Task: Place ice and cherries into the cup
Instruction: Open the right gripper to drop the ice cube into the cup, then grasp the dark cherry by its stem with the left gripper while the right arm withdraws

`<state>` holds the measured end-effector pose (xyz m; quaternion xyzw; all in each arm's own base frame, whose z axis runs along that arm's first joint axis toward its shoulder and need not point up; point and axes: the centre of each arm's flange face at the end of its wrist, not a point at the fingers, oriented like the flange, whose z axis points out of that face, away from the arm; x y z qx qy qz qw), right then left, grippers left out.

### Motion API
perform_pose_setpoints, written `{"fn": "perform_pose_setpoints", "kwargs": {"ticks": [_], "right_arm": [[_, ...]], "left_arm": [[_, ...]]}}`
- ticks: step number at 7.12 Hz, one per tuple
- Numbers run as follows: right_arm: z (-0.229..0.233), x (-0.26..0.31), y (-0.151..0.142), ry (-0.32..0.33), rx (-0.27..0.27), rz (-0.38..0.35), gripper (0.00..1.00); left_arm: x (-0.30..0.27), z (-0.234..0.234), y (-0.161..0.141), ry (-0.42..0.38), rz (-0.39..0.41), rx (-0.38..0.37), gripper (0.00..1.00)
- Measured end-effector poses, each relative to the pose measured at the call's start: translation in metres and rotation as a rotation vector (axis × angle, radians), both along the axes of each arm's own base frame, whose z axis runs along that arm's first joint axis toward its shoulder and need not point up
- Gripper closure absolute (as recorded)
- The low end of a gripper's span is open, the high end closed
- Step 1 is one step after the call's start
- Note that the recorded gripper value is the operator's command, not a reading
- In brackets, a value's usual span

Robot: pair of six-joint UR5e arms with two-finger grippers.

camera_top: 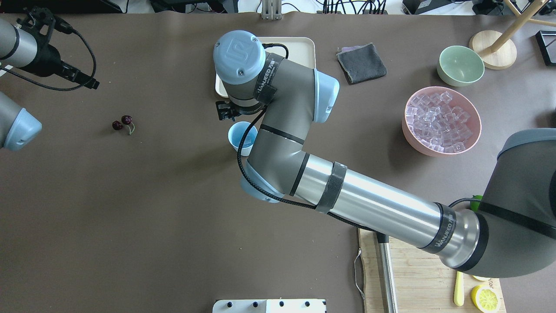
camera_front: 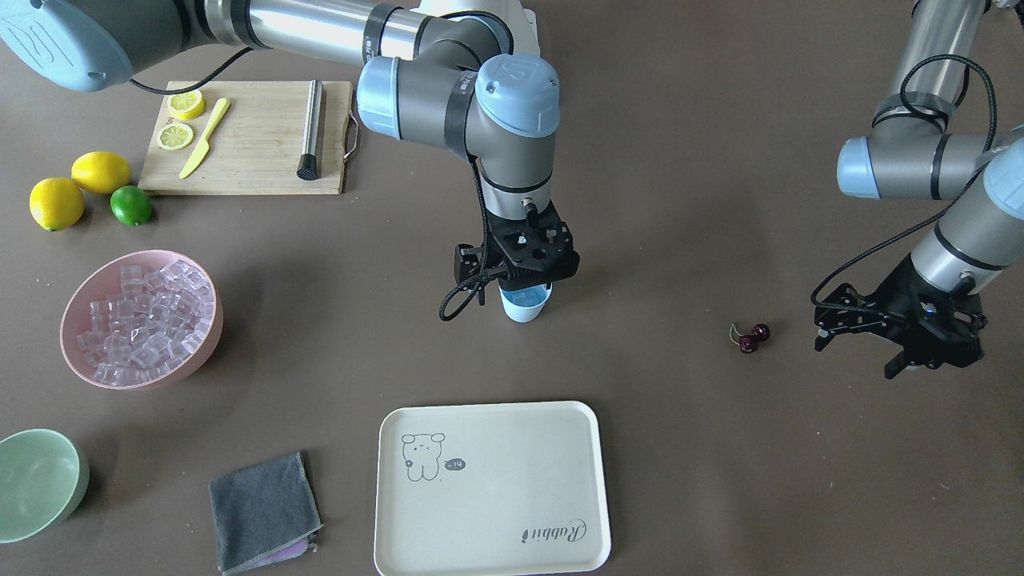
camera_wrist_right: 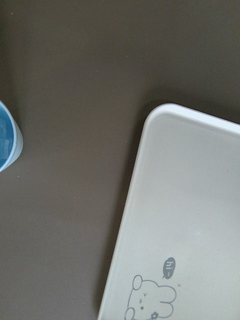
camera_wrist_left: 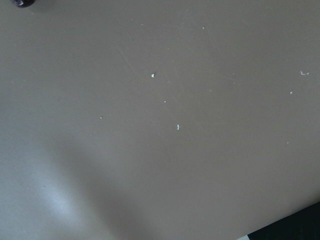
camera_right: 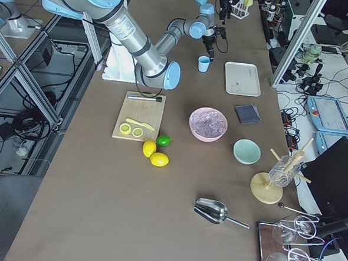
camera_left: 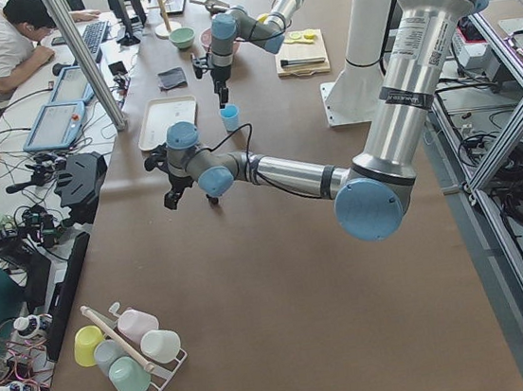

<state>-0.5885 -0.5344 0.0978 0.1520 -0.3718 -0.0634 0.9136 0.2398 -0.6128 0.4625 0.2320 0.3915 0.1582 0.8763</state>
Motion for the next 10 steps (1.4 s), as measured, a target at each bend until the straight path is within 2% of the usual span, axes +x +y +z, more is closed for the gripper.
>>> {"fn": "perform_pose_setpoints", "kwargs": {"ticks": [1, 2, 4, 6, 8, 9, 10], "right_arm": [[0.013, 0.043, -0.026, -0.02, -0.004, -0.012, 0.01], [0.048, 0.11, -0.054, -0.034, 0.004, -0.04, 0.01], [0.155, 0.262, -0.105, 0.003, 0.054, -0.12, 0.01], [0.261, 0.405, -0.131, 0.042, 0.105, -0.213, 0.01], [0.338, 0.498, -0.114, 0.039, 0.118, -0.247, 0.01], [0.367, 0.526, -0.089, 0.037, 0.125, -0.258, 0.01], [0.387, 0.546, -0.052, 0.036, 0.126, -0.258, 0.01]], "left_arm": [[0.02, -0.01, 0.01, 0.015, 0.015, -0.015, 0.02], [0.045, -0.015, 0.022, 0.021, 0.029, -0.032, 0.02], [0.072, -0.006, 0.038, 0.005, 0.027, -0.062, 0.02], [0.08, 0.009, 0.046, -0.031, 0.007, -0.069, 0.02], [0.094, 0.018, 0.051, -0.049, 0.019, -0.076, 0.02], [0.098, 0.022, 0.051, -0.056, 0.024, -0.082, 0.02], [0.1, 0.024, 0.051, -0.057, 0.024, -0.086, 0.02]]}}
